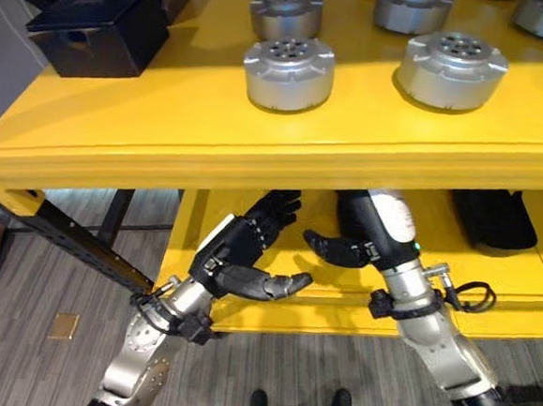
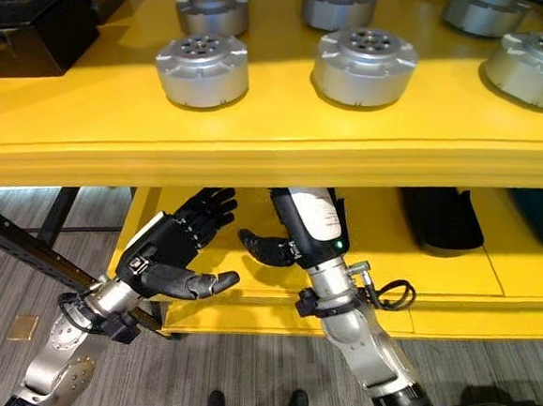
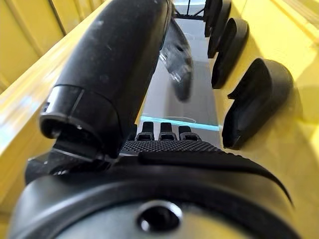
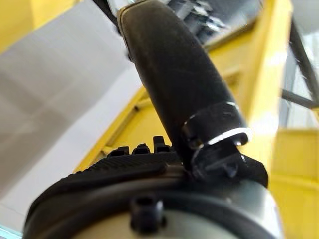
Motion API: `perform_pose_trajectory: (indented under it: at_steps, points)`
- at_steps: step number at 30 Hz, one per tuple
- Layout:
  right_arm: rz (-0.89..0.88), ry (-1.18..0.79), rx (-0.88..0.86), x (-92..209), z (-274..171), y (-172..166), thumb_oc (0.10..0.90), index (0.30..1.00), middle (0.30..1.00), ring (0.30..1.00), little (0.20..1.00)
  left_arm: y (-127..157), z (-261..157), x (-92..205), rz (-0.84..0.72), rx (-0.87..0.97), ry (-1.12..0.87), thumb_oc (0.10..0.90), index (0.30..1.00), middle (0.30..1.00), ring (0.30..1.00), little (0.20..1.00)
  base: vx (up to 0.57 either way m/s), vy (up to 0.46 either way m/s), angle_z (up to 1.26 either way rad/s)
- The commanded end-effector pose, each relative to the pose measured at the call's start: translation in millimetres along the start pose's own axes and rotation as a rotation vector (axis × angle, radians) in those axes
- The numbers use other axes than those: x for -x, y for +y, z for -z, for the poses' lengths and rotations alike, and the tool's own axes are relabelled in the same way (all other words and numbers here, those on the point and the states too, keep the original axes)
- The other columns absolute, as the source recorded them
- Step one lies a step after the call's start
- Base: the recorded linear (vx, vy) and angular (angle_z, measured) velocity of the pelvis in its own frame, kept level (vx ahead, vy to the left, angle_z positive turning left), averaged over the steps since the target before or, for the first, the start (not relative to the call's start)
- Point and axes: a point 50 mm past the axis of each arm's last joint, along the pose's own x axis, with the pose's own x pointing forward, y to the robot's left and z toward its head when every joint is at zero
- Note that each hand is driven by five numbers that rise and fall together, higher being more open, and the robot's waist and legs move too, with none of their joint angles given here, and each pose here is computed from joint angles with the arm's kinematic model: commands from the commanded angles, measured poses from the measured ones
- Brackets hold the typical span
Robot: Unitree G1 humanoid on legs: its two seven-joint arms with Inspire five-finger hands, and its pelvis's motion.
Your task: Move parts from the plastic box to the shelf.
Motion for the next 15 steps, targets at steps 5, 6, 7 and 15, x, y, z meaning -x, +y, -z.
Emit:
perform_pose_trajectory:
  at_steps: [5, 6, 7, 15]
  points:
    - [0.120, -0.062, -0.195, 6, -20, -30, 0.900, 1.000, 1.000, 1.000, 1.000, 2, -45, 4, -0.030, -0.096, -0.240, 0.900, 1.000, 1.000, 1.000, 1.000, -0.02, -0.049, -0.19]
    - [0.126, -0.029, -0.215, 11, -16, -30, 0.900, 1.000, 1.000, 1.000, 1.000, 4, -45, 7, -0.047, -0.104, -0.236, 0.900, 1.000, 1.000, 1.000, 1.000, -0.02, -0.128, -0.19]
    - [0.129, -0.010, -0.235, 16, -14, -31, 0.900, 1.000, 1.000, 1.000, 1.000, 5, -45, 9, -0.058, -0.107, -0.234, 0.900, 1.000, 1.000, 1.000, 1.000, -0.01, -0.081, -0.20]
    - [0.083, -0.034, -0.227, 24, -17, -37, 0.900, 1.000, 1.000, 1.000, 1.000, 9, -51, 16, -0.107, -0.117, -0.251, 0.900, 1.000, 1.000, 1.000, 1.000, -0.04, -0.042, -0.18]
